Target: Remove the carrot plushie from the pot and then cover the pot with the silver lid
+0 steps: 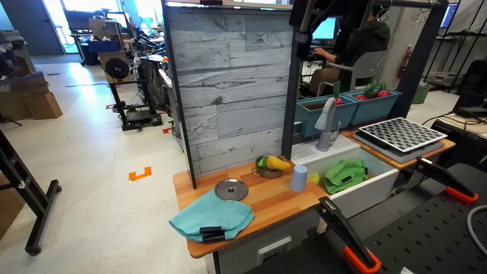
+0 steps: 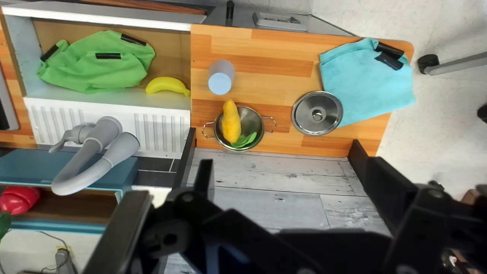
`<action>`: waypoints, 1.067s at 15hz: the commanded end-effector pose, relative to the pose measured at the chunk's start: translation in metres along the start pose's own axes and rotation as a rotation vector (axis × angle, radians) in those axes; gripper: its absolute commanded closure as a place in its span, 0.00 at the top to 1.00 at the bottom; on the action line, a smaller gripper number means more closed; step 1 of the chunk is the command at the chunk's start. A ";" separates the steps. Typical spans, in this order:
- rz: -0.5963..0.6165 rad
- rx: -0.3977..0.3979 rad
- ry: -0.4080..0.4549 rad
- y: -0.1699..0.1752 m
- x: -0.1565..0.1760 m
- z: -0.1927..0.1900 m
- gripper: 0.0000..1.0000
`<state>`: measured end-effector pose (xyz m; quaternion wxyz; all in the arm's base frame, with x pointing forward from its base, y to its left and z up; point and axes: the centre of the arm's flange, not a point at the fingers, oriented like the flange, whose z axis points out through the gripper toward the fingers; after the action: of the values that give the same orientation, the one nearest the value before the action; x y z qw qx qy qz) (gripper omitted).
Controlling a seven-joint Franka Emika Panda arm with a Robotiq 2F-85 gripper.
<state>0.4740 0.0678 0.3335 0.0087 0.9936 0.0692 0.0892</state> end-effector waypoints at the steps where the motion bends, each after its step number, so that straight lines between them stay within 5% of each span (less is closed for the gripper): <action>1: 0.031 -0.012 0.015 0.015 0.024 0.064 1.00; 9: 0.062 -0.023 -0.012 0.039 0.066 0.198 1.00; 16: 0.031 -0.025 -0.088 0.023 0.073 0.284 1.00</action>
<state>0.5779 0.0457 0.0938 0.0151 0.9975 0.0521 0.0464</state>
